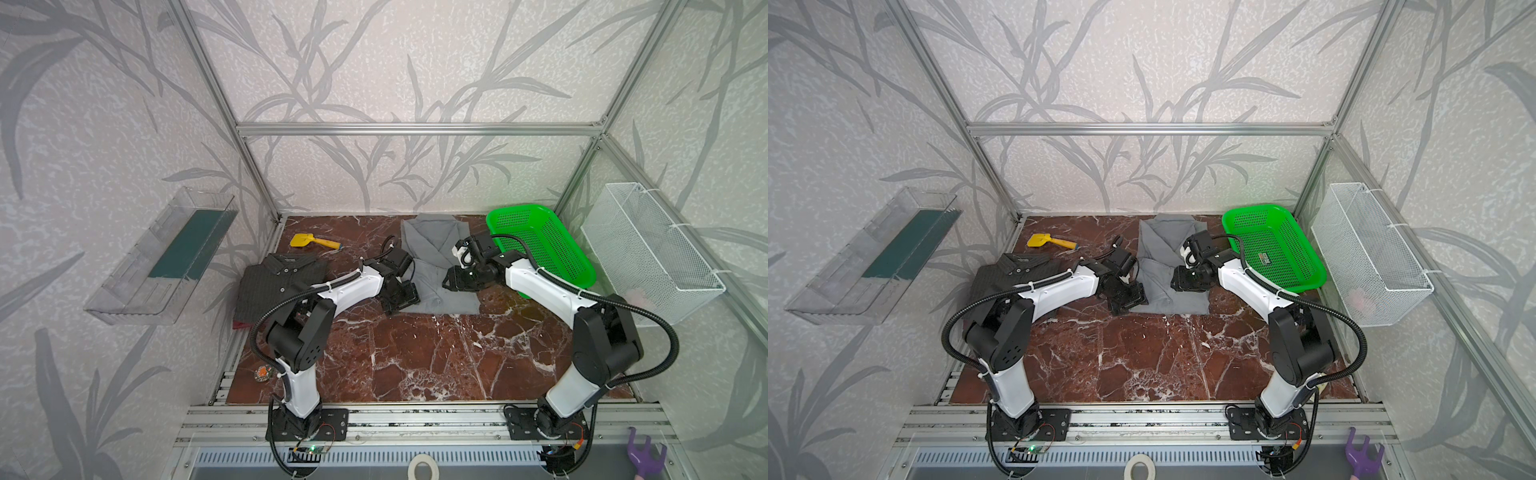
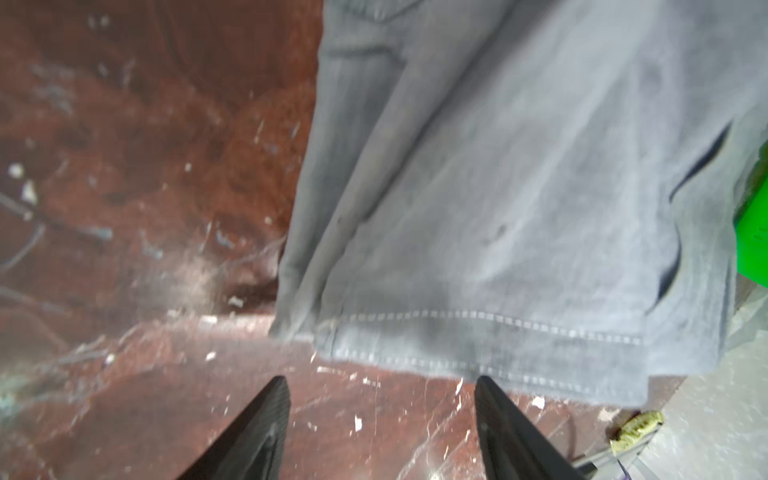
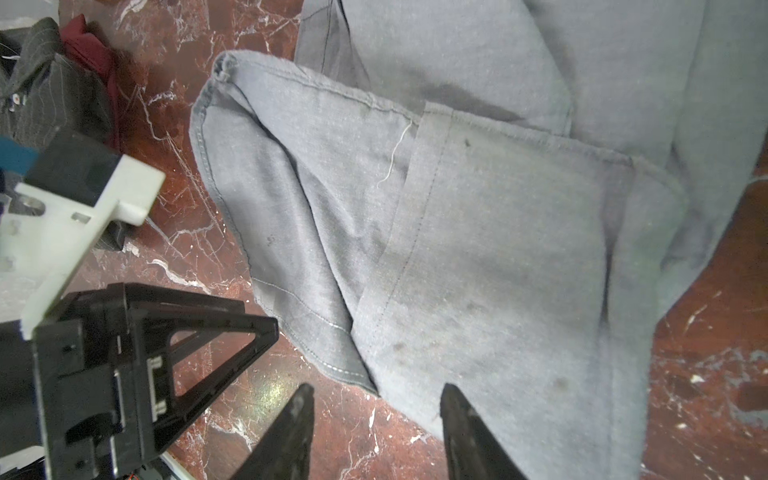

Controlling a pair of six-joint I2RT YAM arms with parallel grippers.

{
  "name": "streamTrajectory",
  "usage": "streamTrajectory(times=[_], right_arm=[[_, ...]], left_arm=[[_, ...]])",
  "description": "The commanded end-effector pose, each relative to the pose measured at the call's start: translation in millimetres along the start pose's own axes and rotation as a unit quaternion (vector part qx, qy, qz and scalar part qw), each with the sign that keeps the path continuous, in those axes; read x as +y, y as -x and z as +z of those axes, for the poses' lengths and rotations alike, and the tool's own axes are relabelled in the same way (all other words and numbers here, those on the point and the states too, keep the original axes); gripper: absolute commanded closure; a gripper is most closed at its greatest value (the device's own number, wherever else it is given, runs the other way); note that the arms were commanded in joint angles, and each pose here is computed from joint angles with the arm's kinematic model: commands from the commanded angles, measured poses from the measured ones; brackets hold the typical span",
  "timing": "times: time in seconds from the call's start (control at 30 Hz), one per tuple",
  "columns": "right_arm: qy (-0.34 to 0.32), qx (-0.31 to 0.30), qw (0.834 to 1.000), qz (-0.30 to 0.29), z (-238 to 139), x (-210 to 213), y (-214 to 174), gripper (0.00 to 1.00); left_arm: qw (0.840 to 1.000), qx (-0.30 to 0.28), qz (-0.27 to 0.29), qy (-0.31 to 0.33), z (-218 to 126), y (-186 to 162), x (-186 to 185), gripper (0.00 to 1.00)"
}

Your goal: Fold and stack the long sleeve shirts

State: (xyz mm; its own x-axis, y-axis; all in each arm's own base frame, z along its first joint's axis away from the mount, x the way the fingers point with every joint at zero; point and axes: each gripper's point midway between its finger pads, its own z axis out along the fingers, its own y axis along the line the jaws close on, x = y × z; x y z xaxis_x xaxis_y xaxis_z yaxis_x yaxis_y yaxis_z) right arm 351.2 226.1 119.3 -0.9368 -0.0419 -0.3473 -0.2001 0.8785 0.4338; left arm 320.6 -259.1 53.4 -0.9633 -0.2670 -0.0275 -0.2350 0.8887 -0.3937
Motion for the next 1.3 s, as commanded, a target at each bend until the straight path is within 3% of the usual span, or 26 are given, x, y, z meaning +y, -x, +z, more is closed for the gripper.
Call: streamTrajectory(times=[0.0,0.33,0.53,0.7,0.8,1.0,1.27], right_arm=[[-0.012,0.001,1.000,-0.007,5.4,-7.3,-0.9,0.50],[-0.014,0.011,1.000,-0.002,15.5,-13.8,-4.6,0.51],[-0.014,0.011,1.000,0.008,18.2,-23.0,-6.1,0.51],[-0.007,0.007,1.000,0.020,17.5,-26.5,-7.1,0.51],[-0.010,0.004,1.000,0.021,15.8,-27.9,-6.6,0.52],[-0.009,-0.017,1.000,0.018,1.8,-25.7,1.8,0.52],[-0.020,-0.044,0.999,0.015,-12.5,-28.6,1.7,0.55]], left_arm=[[1.000,-0.020,0.020,0.012,6.6,15.0,-2.4,0.29],[0.999,-0.035,0.005,-0.009,15.1,37.4,-12.0,0.40],[0.999,-0.032,0.012,-0.012,14.3,39.0,-17.0,0.53],[0.999,-0.034,0.013,-0.022,6.0,43.7,-23.9,0.73],[0.998,-0.042,0.014,-0.037,-7.5,52.1,-37.8,0.79],[0.997,-0.055,0.023,-0.052,-31.1,75.3,-71.6,0.84],[0.999,-0.029,0.014,-0.030,-15.5,103.1,-88.5,0.83]])
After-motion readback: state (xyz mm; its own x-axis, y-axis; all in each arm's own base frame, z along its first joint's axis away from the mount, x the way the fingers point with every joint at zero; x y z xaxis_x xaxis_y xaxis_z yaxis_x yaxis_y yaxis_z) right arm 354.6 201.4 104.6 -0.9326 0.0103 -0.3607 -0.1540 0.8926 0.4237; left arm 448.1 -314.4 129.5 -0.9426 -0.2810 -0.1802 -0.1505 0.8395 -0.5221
